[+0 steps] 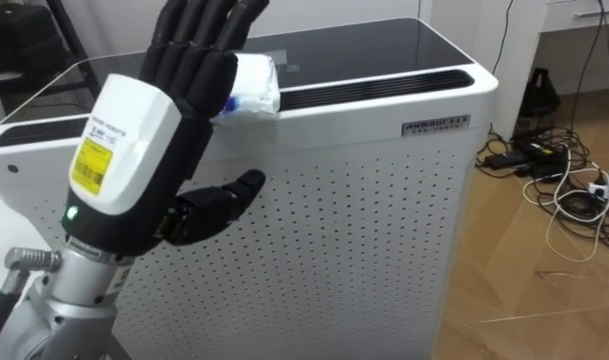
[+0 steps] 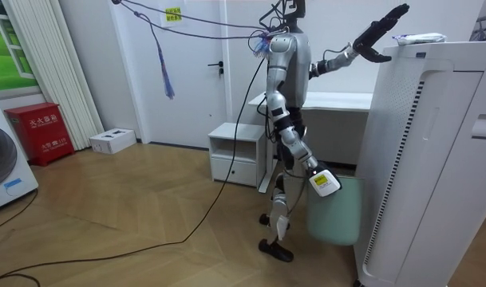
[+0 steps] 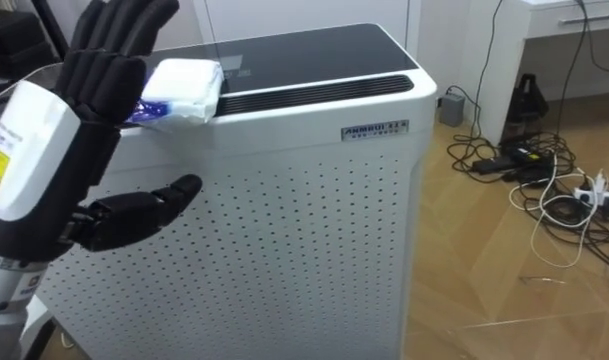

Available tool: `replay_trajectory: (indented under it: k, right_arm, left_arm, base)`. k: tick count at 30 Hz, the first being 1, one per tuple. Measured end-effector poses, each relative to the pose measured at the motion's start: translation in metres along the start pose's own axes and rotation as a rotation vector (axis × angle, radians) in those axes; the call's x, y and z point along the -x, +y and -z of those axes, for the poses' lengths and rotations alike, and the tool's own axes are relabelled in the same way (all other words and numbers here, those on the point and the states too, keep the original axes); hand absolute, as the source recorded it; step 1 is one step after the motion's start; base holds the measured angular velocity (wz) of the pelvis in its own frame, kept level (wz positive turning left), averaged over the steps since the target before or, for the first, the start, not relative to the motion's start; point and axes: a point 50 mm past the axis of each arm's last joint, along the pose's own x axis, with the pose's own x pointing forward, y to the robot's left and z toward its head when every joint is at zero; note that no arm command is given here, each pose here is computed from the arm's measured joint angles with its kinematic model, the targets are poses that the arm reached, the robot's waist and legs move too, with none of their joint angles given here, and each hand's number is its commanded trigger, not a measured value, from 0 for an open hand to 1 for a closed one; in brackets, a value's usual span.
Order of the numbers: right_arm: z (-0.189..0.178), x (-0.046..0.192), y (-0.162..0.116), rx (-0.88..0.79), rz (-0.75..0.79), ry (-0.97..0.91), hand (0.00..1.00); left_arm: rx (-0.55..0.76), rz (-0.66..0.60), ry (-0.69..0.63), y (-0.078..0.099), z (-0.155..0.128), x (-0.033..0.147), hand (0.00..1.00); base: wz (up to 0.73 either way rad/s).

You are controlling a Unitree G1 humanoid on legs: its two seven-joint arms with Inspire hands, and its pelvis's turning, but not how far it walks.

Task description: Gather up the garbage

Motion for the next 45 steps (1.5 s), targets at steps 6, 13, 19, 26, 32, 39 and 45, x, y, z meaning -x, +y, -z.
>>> replay_trajectory:
  k: [6, 13, 19, 26, 32, 39, 45]
  right_arm:
    - [-0.001, -0.001, 0.000, -0.002, -0.001, 0.005, 1.00]
    - [-0.001, -0.001, 0.000, -0.004, -0.015, 0.012, 1.00]
    - [-0.004, -0.002, 0.001, 0.001, -0.027, 0.003, 1.00]
    - [-0.006, -0.002, -0.001, 0.013, -0.033, 0.007, 1.00]
    - [-0.007, -0.002, -0.002, 0.014, -0.032, 0.004, 1.00]
    - [-0.006, -0.002, -0.002, 0.012, -0.032, 0.021, 1.00]
    - [-0.010, -0.003, -0.003, 0.025, -0.032, 0.019, 1.00]
  left_arm:
    - [-0.008, 0.006, 0.043, -0.001, 0.013, -0.012, 0.00]
    - [0.023, 0.056, 0.073, -0.004, 0.018, -0.010, 0.00]
    - [0.049, 0.096, 0.112, -0.005, 0.025, -0.008, 0.00]
    - [0.085, 0.231, 0.155, -0.008, 0.036, -0.010, 0.00]
    - [0.080, 0.301, 0.167, -0.010, 0.038, -0.014, 0.34]
    - [0.080, 0.322, 0.150, -0.007, 0.037, -0.019, 1.00]
    - [0.129, 0.280, 0.152, 0.006, 0.041, -0.029, 1.00]
  base:
    - [-0.01]
    - [0.00]
    - [-0.01]
    - [-0.03]
    - [-0.04]
    - [0.02]
    - [0.01]
